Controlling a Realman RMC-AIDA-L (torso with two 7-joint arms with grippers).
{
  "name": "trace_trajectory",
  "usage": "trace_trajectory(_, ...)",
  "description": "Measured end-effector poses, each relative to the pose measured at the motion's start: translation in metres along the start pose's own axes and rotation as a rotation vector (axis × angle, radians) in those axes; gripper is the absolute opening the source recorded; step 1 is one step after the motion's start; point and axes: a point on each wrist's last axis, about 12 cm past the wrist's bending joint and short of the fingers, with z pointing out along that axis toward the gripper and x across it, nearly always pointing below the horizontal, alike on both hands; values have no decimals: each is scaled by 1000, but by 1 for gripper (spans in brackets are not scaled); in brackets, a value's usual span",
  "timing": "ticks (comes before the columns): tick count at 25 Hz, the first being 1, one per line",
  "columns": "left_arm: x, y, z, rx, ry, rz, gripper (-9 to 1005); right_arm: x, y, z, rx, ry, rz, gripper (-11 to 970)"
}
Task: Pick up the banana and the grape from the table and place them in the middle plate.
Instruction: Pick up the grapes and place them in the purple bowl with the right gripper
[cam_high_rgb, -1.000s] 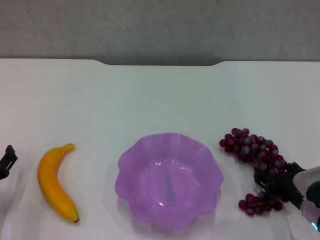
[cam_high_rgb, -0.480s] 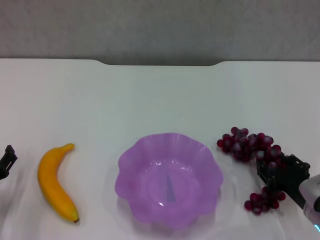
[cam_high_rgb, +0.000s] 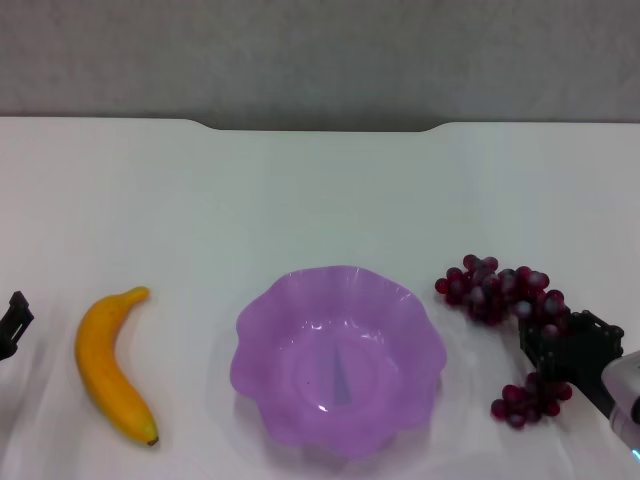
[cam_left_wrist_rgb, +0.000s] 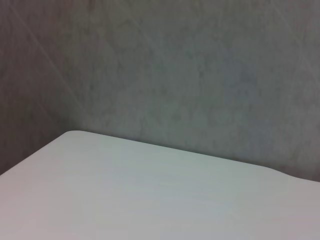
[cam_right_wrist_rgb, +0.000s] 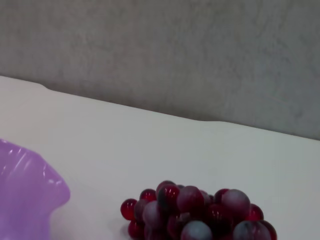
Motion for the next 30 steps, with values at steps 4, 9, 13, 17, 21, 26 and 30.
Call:
trace_trajectory(4, 0, 0, 0, 1, 0, 0, 845, -1, -1, -5, 6, -44, -3, 487)
trace_trajectory(9, 0, 0, 0, 1, -1, 0, 845, 0, -5, -8, 18, -63, -7, 486)
trace_trajectory(13, 0, 0, 0, 1, -1, -1, 845, 0, -6, -7, 18, -54, -13, 471)
trace_trajectory(17, 0, 0, 0, 2, -2, 0, 845, 0, -5, -6, 16, -50, -14, 463)
trace_trajectory(21, 0, 0, 0, 1, -2, 0, 846, 0, -5, -6, 14, -50, -14, 458)
trace_trajectory(26, 0, 2, 0, -6, -1, 0, 846, -8, -5, -1, 4, -72, -24, 452)
trace_trajectory(30, 0, 2, -1, -8, 0, 0, 846, -14, -6, 4, -2, -94, -46, 445)
